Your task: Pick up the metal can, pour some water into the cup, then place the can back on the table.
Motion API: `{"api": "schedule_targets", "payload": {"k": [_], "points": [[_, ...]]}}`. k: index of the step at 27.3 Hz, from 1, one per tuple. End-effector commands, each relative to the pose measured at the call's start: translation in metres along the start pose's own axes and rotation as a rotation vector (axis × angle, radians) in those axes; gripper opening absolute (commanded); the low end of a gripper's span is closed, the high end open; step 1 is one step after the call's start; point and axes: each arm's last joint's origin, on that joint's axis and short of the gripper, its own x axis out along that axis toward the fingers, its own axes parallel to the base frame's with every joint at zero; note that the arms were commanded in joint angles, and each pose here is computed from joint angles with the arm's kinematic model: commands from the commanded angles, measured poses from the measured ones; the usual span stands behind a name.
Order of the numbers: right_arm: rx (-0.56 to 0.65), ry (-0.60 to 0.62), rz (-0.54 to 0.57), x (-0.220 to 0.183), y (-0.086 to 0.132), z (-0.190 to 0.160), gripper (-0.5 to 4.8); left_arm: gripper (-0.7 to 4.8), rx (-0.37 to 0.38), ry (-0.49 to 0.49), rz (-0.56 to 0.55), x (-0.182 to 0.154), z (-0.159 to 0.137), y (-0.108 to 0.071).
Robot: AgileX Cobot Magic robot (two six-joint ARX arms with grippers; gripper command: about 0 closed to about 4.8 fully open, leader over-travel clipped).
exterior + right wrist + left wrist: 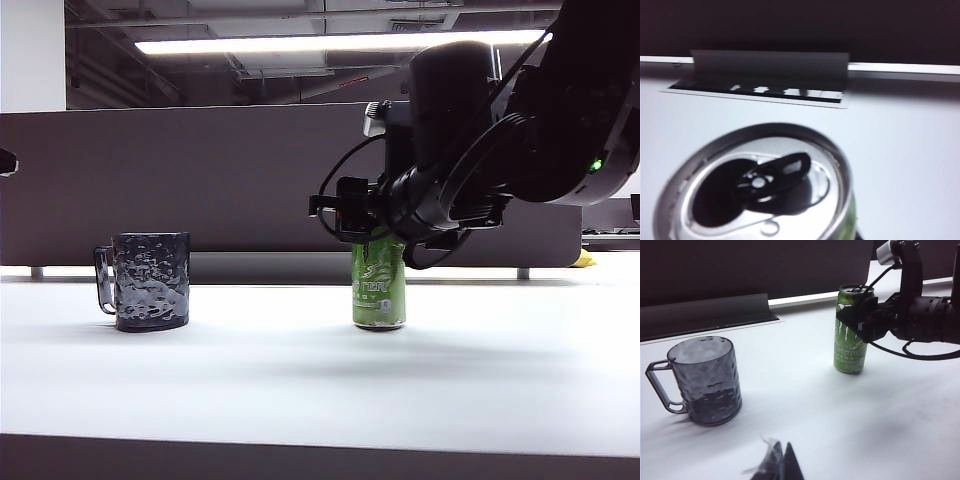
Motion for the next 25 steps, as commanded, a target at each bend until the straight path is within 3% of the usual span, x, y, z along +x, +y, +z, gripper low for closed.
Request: {"api": "schedule_targets", "payload": {"k": [1, 9, 15, 25], "points": [[0.020, -0.064, 0.046, -0.002, 0.004, 0.012, 2.61, -0.05, 0.001, -0.014, -0.003, 0.000, 0.002, 0.000], [-0.014, -0.090, 0.110, 0.009, 0.013, 0.029, 2.61, -0.05, 0.001, -0.014, -0.002, 0.000, 0.002, 0.000], [-0.109, -0.067, 0.160, 0.022, 0.027, 0.047, 2.61, -0.05, 0.001, -0.014, 0.004, 0.000, 0.002, 0.001], [-0.170, -0.106, 0.224, 0.033, 0.043, 0.076, 2.61, -0.05, -0.002, -0.007, 0.141, -0.002, 0.001, 0.014]]}}
